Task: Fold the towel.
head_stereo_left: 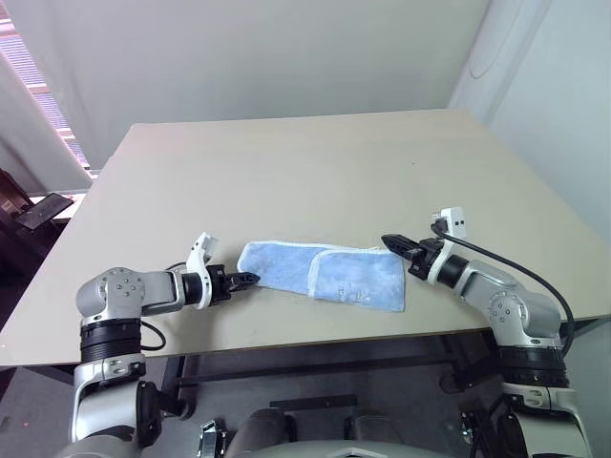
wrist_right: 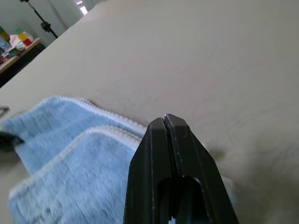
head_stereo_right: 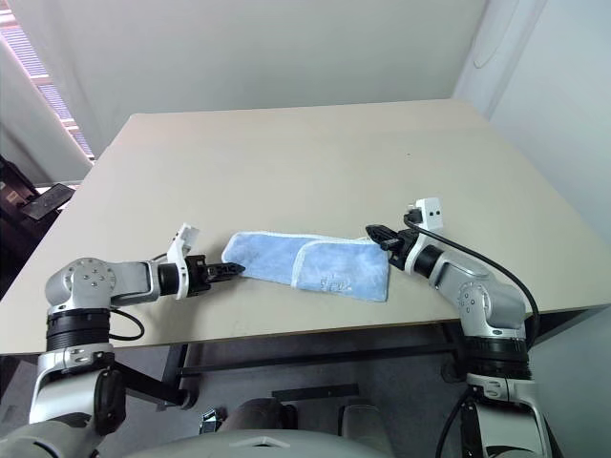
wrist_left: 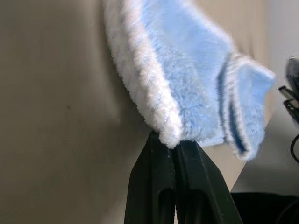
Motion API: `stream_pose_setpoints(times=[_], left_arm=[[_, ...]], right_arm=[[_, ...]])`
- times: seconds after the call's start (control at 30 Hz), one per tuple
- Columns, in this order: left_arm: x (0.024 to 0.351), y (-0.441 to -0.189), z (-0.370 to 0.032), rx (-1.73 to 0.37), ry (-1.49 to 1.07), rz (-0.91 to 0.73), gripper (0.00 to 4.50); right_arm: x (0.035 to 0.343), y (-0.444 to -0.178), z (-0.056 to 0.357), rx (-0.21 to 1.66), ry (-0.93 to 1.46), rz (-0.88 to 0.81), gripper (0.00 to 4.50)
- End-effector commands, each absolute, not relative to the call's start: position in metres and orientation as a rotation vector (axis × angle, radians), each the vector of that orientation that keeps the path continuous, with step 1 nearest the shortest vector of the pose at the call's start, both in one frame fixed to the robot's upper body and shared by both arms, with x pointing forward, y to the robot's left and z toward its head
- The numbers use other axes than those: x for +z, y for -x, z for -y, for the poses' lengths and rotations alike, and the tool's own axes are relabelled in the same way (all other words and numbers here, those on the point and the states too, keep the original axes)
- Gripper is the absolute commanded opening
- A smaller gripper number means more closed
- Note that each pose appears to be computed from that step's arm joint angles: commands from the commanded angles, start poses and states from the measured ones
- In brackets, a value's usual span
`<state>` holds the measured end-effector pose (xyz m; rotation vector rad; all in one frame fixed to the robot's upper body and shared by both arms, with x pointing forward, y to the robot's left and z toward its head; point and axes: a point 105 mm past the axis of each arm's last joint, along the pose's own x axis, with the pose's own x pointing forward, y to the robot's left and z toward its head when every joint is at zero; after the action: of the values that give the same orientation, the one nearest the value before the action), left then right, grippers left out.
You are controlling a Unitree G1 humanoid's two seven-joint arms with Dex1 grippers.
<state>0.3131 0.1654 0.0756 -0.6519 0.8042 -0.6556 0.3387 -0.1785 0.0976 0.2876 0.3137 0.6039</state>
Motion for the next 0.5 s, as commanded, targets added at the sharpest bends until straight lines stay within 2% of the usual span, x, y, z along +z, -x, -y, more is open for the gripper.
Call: stream_pose_setpoints(times=[0.03,0.3,0.5], left_arm=[[0.100,-0.312,-0.155,-0.797,0.481,-0.688,0.06],[0.112,-0.315,-0.114,-0.995,0.215,-0.623,0.06],[0.132,-0.314,-0.079,-1.191,0.161,-0.569,0.06]], right_arm=[[0.117,-0.339,0.182,0.613,-0.252,-0.236,0.00],[0.114,-0.336,0.192,0.564,-0.223,-0.242,0.00],[0.113,-0.330,0.199,0.522,-0.219,-0.233,0.00]])
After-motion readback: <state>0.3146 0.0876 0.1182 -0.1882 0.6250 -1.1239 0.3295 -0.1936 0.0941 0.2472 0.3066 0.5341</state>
